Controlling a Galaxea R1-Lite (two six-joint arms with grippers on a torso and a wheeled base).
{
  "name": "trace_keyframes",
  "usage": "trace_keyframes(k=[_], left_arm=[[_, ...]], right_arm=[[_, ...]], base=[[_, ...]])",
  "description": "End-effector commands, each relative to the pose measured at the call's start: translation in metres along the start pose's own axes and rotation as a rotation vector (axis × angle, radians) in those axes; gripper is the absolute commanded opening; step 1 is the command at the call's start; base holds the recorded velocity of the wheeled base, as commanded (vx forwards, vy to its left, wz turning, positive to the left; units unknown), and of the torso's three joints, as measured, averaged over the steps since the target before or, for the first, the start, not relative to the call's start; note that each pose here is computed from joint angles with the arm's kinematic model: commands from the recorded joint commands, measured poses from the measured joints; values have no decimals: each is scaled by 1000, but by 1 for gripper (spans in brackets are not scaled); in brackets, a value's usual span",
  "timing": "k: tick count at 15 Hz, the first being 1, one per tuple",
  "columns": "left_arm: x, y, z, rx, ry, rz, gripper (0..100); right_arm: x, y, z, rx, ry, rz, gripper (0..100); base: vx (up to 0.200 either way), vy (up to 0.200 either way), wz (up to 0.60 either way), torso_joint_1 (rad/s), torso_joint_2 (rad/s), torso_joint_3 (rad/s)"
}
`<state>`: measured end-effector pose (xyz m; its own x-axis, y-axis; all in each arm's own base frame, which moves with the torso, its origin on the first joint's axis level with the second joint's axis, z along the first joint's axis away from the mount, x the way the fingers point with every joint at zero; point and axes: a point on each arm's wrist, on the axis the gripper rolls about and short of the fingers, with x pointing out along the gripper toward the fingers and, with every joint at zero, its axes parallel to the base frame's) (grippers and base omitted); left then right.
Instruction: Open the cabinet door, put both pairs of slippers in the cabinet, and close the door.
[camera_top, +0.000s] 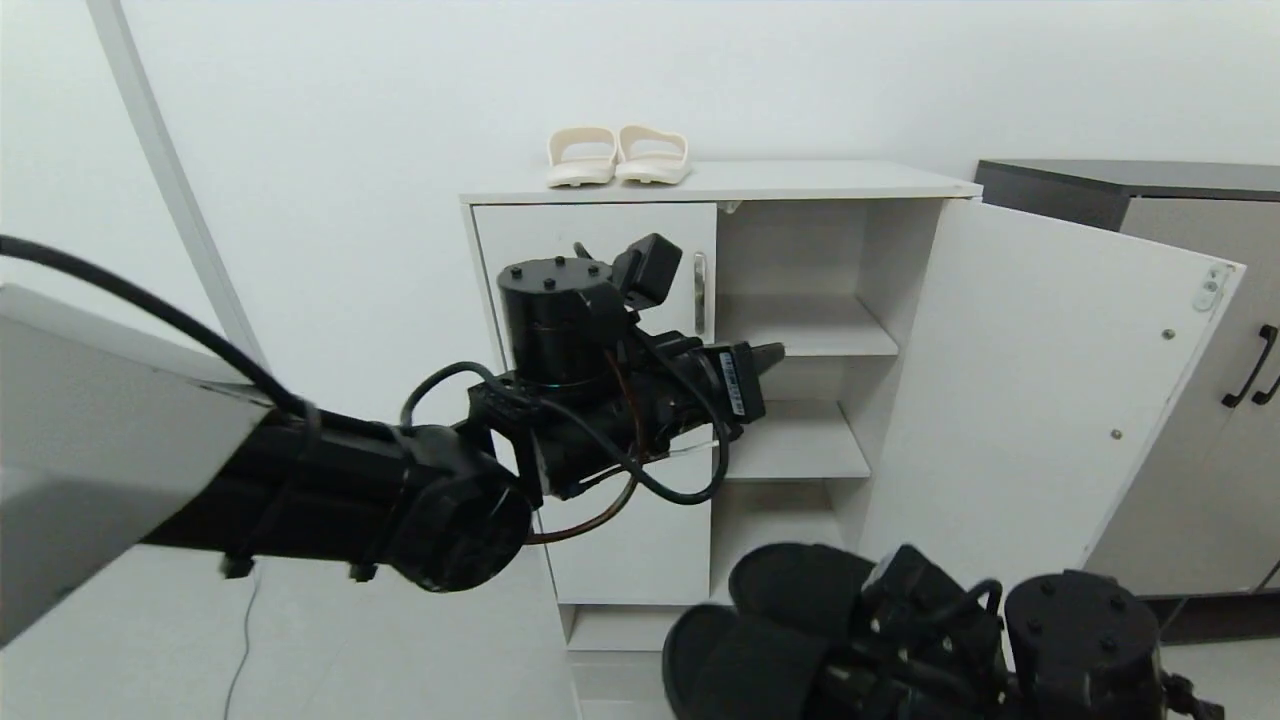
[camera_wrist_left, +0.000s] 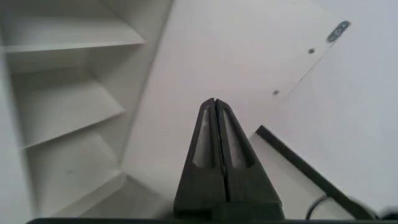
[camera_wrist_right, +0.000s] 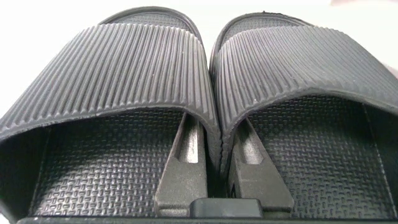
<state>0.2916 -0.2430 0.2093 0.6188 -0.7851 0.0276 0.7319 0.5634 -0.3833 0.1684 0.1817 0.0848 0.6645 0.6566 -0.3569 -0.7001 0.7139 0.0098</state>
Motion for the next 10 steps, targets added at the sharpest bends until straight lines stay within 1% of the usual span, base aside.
trace_keyframes(k=[1,2,3,4,5,6,7,8,9,10], left_arm=[[-59,10,29,54,-74,125,0],[-82,11,31,98,-87,196,0],[-105,10,32,127,-109,272,0],[-129,8,33,136,-133,339,0],[-153,6,34,158,-162,404,0],[-179,6,34,201,-191,490,0],[-208,4,33,262,-209,596,0],[-222,1,31,293,-213,653,0],[-260,-9,28,318,-272,801,0],[-277,-17,26,316,-310,855,0]], right_arm=[[30,-25,13,67,-55,-194,0],[43,-31,21,114,-89,-264,0],[56,-38,29,165,-130,-342,0],[66,-46,31,186,-141,-422,0],[74,-53,33,193,-145,-496,0],[80,-58,35,199,-146,-559,0],[84,-63,37,205,-152,-623,0],[87,-65,37,205,-150,-655,0],[92,-69,40,211,-165,-728,0],[94,-70,40,213,-167,-752,0]], base=[[0,0,0,0,0,0],[0,0,0,0,0,0],[0,0,0,0,0,0],[0,0,0,0,0,0],[0,0,0,0,0,0],[0,0,0,0,0,0],[0,0,0,0,0,0],[0,0,0,0,0,0],[0,0,0,0,0,0],[0,0,0,0,0,0]])
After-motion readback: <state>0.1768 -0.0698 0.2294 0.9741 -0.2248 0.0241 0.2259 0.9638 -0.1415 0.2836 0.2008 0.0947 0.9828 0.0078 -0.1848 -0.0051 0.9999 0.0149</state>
